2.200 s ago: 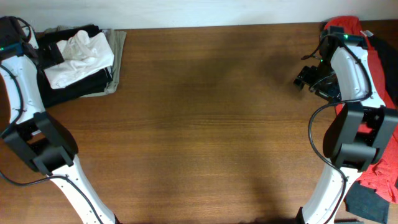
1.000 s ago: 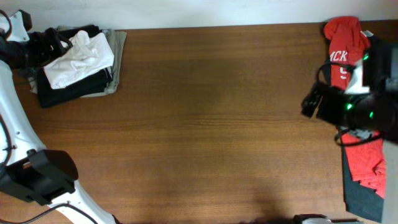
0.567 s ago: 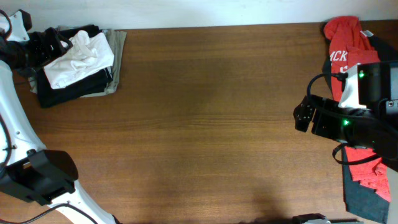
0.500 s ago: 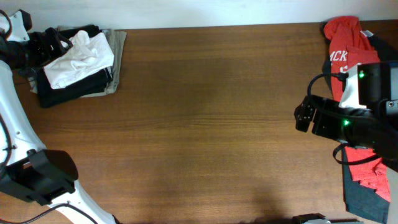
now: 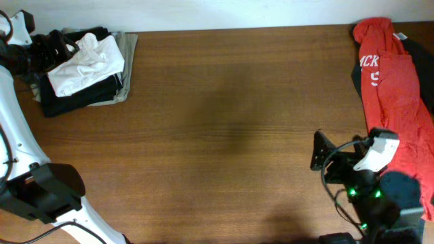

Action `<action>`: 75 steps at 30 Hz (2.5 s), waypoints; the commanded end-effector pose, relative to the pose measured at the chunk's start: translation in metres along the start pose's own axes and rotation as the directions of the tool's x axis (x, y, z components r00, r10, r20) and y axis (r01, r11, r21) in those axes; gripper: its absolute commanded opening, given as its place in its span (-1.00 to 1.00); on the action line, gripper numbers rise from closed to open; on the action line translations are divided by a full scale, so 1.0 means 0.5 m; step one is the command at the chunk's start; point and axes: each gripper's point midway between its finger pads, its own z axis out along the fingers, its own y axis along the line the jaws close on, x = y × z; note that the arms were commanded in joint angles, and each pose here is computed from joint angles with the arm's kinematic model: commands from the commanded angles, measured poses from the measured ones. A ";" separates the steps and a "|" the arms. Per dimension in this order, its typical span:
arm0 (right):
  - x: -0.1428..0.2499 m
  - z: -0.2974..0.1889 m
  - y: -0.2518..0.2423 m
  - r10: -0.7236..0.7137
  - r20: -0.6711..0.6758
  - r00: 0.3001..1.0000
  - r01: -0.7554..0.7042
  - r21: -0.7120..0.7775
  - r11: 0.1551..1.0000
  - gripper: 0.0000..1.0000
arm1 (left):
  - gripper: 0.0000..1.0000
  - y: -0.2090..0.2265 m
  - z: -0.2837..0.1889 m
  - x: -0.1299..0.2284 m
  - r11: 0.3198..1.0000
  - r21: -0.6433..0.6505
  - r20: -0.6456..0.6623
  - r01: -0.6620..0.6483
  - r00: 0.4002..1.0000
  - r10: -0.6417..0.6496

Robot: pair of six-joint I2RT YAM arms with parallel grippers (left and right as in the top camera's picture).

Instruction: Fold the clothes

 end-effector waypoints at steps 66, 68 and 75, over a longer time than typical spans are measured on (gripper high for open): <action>0.226 0.098 -0.057 -0.115 0.213 0.970 0.139 -0.101 0.985 0.97 | 0.98 -0.118 -0.040 0.250 0.984 -0.098 -0.164 -0.152 0.977 0.135; 0.226 0.098 -0.057 -0.115 0.213 0.970 0.139 -0.101 0.985 0.97 | 0.98 -0.105 -0.063 0.288 0.963 -0.183 -0.157 -0.200 0.973 0.172; 0.226 0.098 -0.057 -0.115 0.213 0.970 0.139 -0.101 0.985 0.97 | 0.99 -0.152 -0.126 0.327 0.940 -0.132 0.228 -0.316 0.913 0.339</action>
